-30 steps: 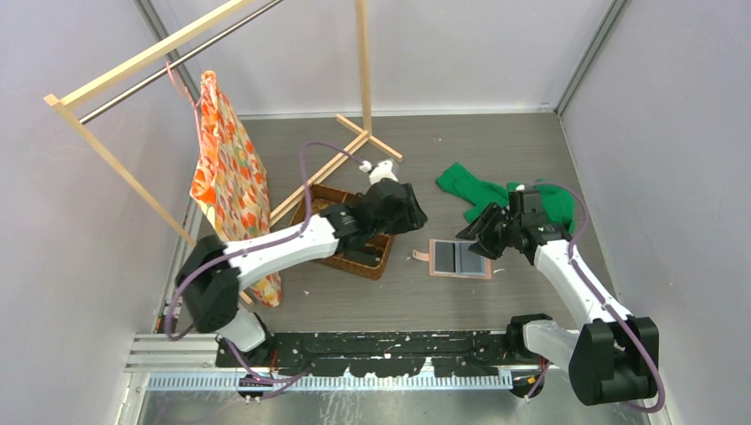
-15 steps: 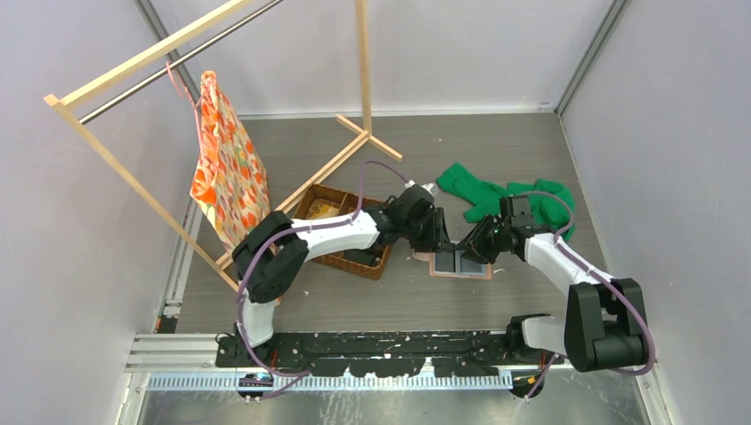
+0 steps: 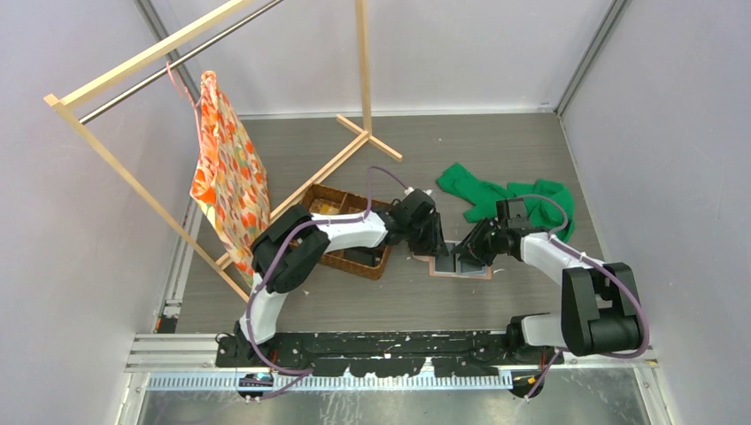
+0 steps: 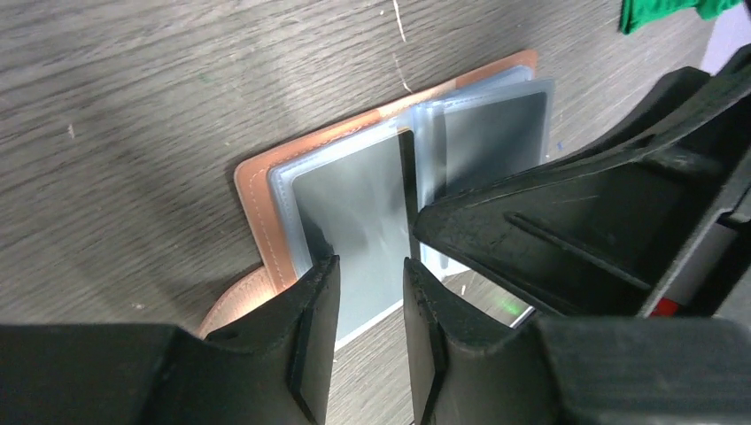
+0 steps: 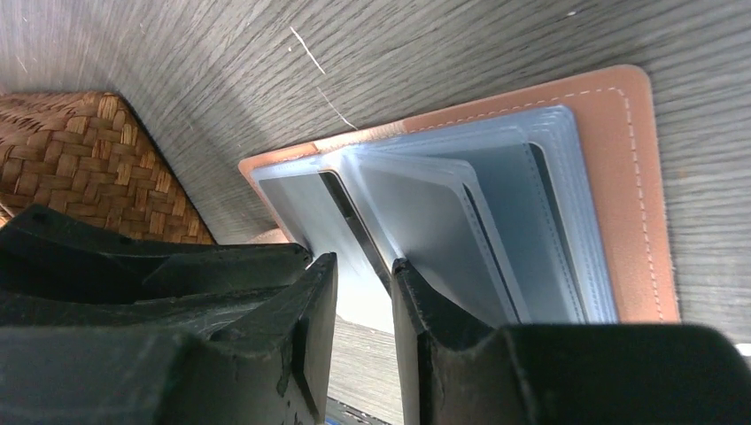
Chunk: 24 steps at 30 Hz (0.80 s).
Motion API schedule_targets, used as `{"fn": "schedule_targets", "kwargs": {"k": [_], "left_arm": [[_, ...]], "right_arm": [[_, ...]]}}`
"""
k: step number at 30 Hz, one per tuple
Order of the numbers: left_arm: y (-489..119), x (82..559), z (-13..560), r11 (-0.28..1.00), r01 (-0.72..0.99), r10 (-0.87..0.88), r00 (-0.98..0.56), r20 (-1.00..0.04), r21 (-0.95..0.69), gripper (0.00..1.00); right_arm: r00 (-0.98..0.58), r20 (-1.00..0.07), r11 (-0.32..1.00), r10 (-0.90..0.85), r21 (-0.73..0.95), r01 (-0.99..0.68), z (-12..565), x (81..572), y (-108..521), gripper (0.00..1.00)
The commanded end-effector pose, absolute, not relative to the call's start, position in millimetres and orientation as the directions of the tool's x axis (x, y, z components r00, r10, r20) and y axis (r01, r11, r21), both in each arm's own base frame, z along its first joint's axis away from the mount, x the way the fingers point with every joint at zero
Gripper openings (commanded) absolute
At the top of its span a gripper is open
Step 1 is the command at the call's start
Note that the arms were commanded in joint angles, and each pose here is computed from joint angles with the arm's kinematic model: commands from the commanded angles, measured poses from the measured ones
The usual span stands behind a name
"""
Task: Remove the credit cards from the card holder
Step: Remove the credit card from the card holder.
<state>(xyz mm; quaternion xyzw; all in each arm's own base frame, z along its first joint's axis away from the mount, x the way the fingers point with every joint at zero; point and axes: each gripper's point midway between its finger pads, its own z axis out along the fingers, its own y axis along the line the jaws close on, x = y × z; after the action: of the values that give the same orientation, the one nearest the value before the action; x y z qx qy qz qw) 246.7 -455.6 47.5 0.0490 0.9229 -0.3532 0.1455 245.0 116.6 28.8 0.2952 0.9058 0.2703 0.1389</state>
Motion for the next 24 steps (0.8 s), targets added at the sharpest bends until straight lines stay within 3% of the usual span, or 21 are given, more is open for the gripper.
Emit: {"fn": "schedule_targets", "kwargs": {"k": [1,12,24], "left_arm": [[-461,251,46,0.716,0.186,-0.024,-0.957,-0.290,-0.673,0.34],[-471,241,28,0.672,0.141,-0.018,-0.978,-0.206,-0.727,0.31],[-446,240,37,0.731,0.200,0.021,-0.962,-0.272,-0.652,0.34]], "right_arm": [[-0.795,-0.108,0.687,0.598,0.580,0.438,24,247,117,0.34],[-0.790,-0.113,0.691,0.603,0.568,0.446,19,243,114,0.34],[-0.776,-0.243,0.718,0.582,0.601,0.350,64,247,109,0.34]]}}
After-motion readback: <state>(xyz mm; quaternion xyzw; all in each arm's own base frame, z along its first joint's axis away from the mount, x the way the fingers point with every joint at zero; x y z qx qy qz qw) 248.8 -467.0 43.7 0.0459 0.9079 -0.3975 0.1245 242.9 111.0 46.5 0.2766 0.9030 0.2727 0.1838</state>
